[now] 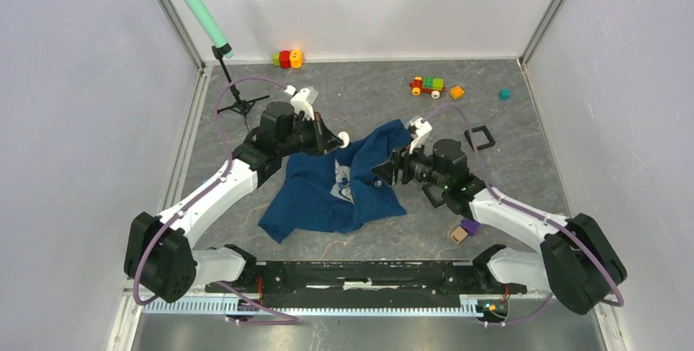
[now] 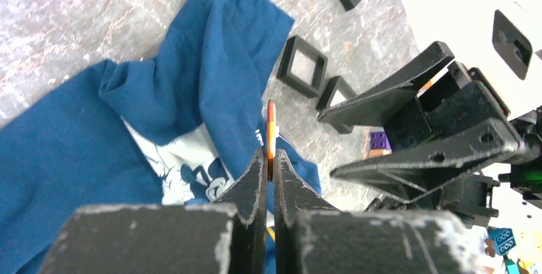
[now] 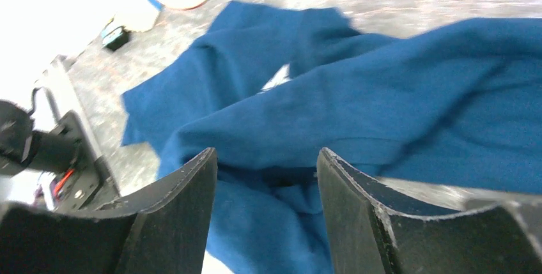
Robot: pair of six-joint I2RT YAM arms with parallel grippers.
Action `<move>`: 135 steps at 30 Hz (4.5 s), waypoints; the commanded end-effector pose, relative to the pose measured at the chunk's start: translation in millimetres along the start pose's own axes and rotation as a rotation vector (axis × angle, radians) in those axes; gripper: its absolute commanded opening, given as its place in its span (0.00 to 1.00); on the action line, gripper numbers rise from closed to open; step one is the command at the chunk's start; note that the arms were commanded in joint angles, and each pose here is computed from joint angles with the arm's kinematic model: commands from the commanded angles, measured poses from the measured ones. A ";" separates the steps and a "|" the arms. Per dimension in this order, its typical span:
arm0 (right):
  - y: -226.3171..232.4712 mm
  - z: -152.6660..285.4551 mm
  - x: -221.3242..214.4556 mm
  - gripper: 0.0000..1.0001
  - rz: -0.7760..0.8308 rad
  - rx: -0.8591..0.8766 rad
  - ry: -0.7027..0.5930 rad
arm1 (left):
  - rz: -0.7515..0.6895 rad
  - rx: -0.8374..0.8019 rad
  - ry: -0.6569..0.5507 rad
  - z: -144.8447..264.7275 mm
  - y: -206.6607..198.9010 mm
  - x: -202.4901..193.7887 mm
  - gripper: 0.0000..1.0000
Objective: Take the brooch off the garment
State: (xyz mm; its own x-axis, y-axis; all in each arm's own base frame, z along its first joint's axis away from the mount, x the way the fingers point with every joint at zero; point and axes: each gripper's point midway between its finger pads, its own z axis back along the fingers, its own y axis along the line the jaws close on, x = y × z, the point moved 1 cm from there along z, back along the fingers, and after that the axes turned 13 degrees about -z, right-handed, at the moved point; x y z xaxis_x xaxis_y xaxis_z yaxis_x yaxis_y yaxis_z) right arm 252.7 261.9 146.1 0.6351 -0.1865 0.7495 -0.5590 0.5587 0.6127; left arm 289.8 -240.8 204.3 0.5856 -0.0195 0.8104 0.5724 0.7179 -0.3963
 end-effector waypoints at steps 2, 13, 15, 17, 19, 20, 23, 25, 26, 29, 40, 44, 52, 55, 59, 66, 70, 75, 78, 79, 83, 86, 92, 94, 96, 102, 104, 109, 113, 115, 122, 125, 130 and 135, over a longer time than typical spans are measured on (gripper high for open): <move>-33.4 22.3 18.2 0.65 0.016 -0.175 -0.001 | -0.028 -0.173 -0.104 -9.7 -34.2 16.4 0.02; 8.5 50.2 60.7 0.62 0.022 -0.036 -0.098 | -0.057 -0.498 -0.018 -8.8 -91.4 -8.9 0.02; 16.9 49.5 68.8 0.61 0.020 -0.002 -0.111 | -0.053 -0.512 -0.011 -9.0 -94.2 -9.1 0.02; 28.1 46.6 73.0 0.60 0.012 0.062 -0.106 | -0.055 -0.528 -0.008 -8.1 -97.9 -9.4 0.02; 42.7 44.1 75.6 0.60 -0.001 0.153 -0.095 | -0.051 -0.534 -0.006 -7.3 -99.4 -8.7 0.02; 49.1 42.9 75.7 0.60 -0.013 0.198 -0.093 | -0.051 -0.536 -0.008 -6.8 -99.9 -7.8 0.02; 63.5 43.4 78.9 0.60 -0.038 0.292 -0.107 | -0.053 -0.545 -0.014 -4.1 -102.9 -5.0 0.02; 69.2 43.7 80.1 0.60 -0.044 0.329 -0.111 | -0.052 -0.549 -0.018 -1.7 -104.5 -2.2 0.02; 72.2 43.8 80.2 0.59 -0.046 0.350 -0.107 | -0.053 -0.553 -0.019 -0.5 -105.7 -0.6 0.02; 74.9 42.1 79.4 0.57 -0.054 0.374 -0.090 | -0.054 -0.577 -0.020 4.3 -111.0 2.9 0.02; 71.0 42.6 77.0 0.45 -0.053 0.349 -0.083 | -0.025 -0.668 -0.067 16.2 -127.0 14.3 0.02; 72.3 43.8 77.5 0.43 -0.052 0.355 -0.087 | -0.020 -0.662 -0.060 14.5 -125.7 13.2 0.02; 70.1 42.6 74.2 0.30 -0.054 0.353 -0.078 | -0.014 -0.677 -0.067 18.5 -129.1 16.2 0.02; 70.4 42.7 73.7 0.28 -0.061 0.359 -0.084 | -0.001 -0.708 -0.083 23.0 -134.2 20.2 0.02; 74.1 43.6 74.9 0.23 -0.074 0.383 -0.092 | 0.018 -0.739 -0.092 27.1 -138.9 23.4 0.02; 72.7 43.4 74.6 0.14 -0.075 0.380 -0.102 | 0.051 -0.771 -0.114 31.9 -144.1 28.5 0.02; 72.6 43.9 73.4 0.15 -0.074 0.381 -0.108 | 0.063 -0.777 -0.116 29.3 -150.5 28.9 0.02; 70.9 43.3 72.7 0.14 -0.061 0.368 -0.106 | 0.082 -0.758 -0.105 23.1 -150.3 29.1 0.02; 66.5 41.9 70.6 0.13 -0.050 0.341 -0.106 | 0.100 -0.744 -0.116 22.3 -149.6 32.4 0.02; 65.4 41.5 69.9 0.12 -0.050 0.335 -0.107 | 0.108 -0.735 -0.122 21.9 -149.3 33.7 0.02; 63.9 38.8 68.2 0.11 -0.058 0.320 -0.124 | 0.151 -0.685 -0.164 19.2 -148.1 38.5 0.02; 63.0 36.9 68.5 0.10 -0.057 0.307 -0.150 | 0.173 -0.673 -0.184 19.3 -150.5 42.2 0.02; 65.3 32.3 65.1 0.08 -0.084 0.311 -0.164 | 0.231 -0.641 -0.253 19.5 -145.8 49.1 0.02; 68.1 31.5 65.1 0.08 -0.096 0.322 -0.169 | 0.230 -0.621 -0.259 17.3 -143.3 47.4 0.02; 69.0 31.0 65.4 0.11 -0.113 0.324 -0.169 | 0.214 -0.594 -0.250 13.2 -139.2 43.5 0.02; 64.2 31.5 71.4 0.21 -0.138 0.284 -0.171 | 0.080 -0.349 -0.189 -8.3 -101.1 22.1 0.02; 59.5 33.9 74.7 0.29 -0.147 0.261 -0.186 | 0.041 -0.269 -0.162 -14.2 -87.4 16.3 0.02; 32.1 40.0 77.8 0.61 -0.116 0.105 -0.202 | -0.042 -0.166 -0.067 -26.5 -68.1 -6.9 0.02; -17.5 53.8 72.3 0.81 -0.047 -0.203 -0.167 | -0.078 -0.233 0.068 -36.7 -91.0 -40.3 0.02; -47.5 68.7 64.4 0.94 -0.032 -0.386 -0.140 | -0.078 -0.256 0.145 -43.7 -97.5 -62.4 0.02; -101.3 102.4 31.7 0.98 0.033 -0.714 0.033 | 0.005 -0.134 0.368 -72.7 -33.8 -121.5 0.02; -113.0 110.0 22.2 0.98 0.010 -0.771 0.059 | 0.113 0.043 0.403 -80.5 25.7 -131.4 0.02; -137.7 123.0 5.8 0.98 -0.081 -0.803 0.073 | 0.187 0.522 0.289 -61.7 134.7 -117.3 0.02; -154.2 118.9 -20.4 0.98 -0.238 -0.687 0.134 | 0.079 0.756 0.138 -40.0 179.6 -65.3 0.02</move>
State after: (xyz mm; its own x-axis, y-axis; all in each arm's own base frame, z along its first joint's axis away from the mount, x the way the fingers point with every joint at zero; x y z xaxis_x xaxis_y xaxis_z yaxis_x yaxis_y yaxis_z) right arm 268.3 76.3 86.5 0.7223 -0.2731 0.6354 0.0668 0.9420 0.3289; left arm 339.6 -193.0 40.6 0.8062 0.0195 0.5914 0.1685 0.9505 -0.2610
